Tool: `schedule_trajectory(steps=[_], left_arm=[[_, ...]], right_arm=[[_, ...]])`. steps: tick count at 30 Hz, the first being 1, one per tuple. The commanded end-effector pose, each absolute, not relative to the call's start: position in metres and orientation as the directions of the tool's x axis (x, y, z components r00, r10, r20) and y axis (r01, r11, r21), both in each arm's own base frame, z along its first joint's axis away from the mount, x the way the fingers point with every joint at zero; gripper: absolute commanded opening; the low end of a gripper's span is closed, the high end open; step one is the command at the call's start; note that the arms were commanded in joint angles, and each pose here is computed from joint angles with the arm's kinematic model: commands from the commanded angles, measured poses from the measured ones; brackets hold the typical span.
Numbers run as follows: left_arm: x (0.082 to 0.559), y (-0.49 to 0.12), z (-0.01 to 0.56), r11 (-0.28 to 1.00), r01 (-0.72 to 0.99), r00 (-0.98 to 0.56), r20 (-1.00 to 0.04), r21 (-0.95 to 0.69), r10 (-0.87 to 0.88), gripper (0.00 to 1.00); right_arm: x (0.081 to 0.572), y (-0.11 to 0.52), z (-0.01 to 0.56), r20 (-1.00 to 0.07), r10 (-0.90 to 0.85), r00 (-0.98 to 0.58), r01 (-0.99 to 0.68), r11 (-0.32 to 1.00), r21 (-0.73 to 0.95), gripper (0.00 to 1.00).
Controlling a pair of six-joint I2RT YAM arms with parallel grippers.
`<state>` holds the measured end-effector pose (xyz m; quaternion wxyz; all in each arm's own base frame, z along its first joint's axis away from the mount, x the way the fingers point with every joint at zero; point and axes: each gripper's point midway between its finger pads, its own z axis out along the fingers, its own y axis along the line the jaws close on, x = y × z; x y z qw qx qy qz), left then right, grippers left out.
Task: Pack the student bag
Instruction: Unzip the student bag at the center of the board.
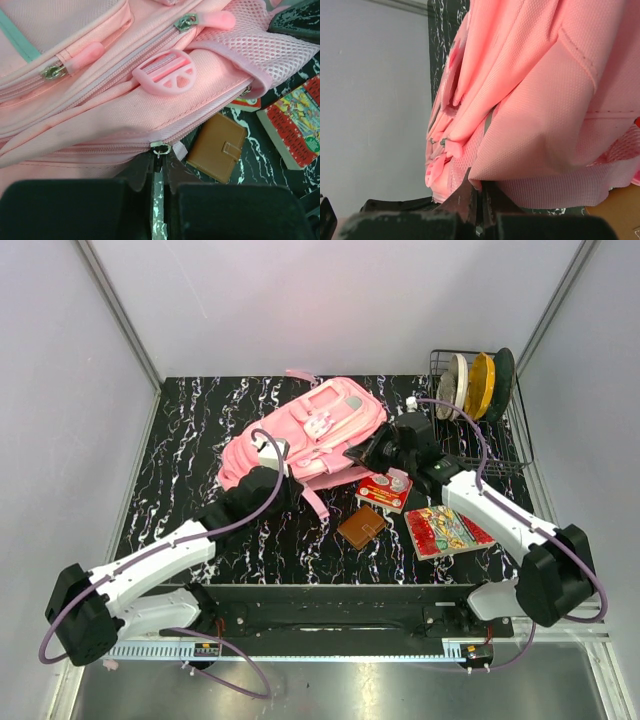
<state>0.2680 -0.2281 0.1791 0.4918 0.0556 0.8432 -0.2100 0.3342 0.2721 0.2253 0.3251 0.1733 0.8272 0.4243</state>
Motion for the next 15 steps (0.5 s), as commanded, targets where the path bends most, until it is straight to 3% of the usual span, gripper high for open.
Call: schedule_trajectory(steps=[1, 4, 5, 6, 9, 12, 15], left_arm=[[0.259, -0.206, 0.17, 0.931, 0.259, -0.531, -0.843, -0.258, -0.086, 0.0], [0.252, -0.215, 0.167, 0.91, 0.3, -0.561, -0.824, -0.288, -0.076, 0.0], [0.251, -0.219, 0.167, 0.902, 0.311, -0.569, -0.819, -0.301, -0.077, 0.0], [0.247, -0.225, 0.166, 0.887, 0.332, -0.584, -0.808, -0.32, -0.072, 0.0], [0.247, -0.237, 0.165, 0.87, 0.328, -0.613, -0.784, -0.367, -0.1, 0.0], [0.252, -0.246, 0.168, 0.865, 0.315, -0.617, -0.777, -0.39, -0.125, 0.0], [0.261, -0.25, 0.175, 0.869, 0.294, -0.609, -0.779, -0.397, -0.15, 0.0]], right_arm=[[0.35, 0.268, 0.226, -0.392, 0.54, -0.745, -0.038, 0.552, 0.833, 0.0], [0.352, 0.27, 0.212, -0.351, 0.5, -0.792, -0.035, 0.536, 0.843, 0.13], [0.352, 0.273, 0.205, -0.34, 0.48, -0.809, -0.037, 0.535, 0.844, 0.29], [0.346, 0.279, 0.205, -0.327, 0.443, -0.835, -0.06, 0.517, 0.854, 0.37], [0.34, 0.283, 0.198, -0.312, 0.423, -0.851, -0.072, 0.494, 0.866, 0.75], [0.327, 0.277, 0.191, -0.287, 0.431, -0.855, -0.044, 0.492, 0.869, 0.87], [0.311, 0.27, 0.185, -0.254, 0.43, -0.866, -0.008, 0.496, 0.868, 0.92]])
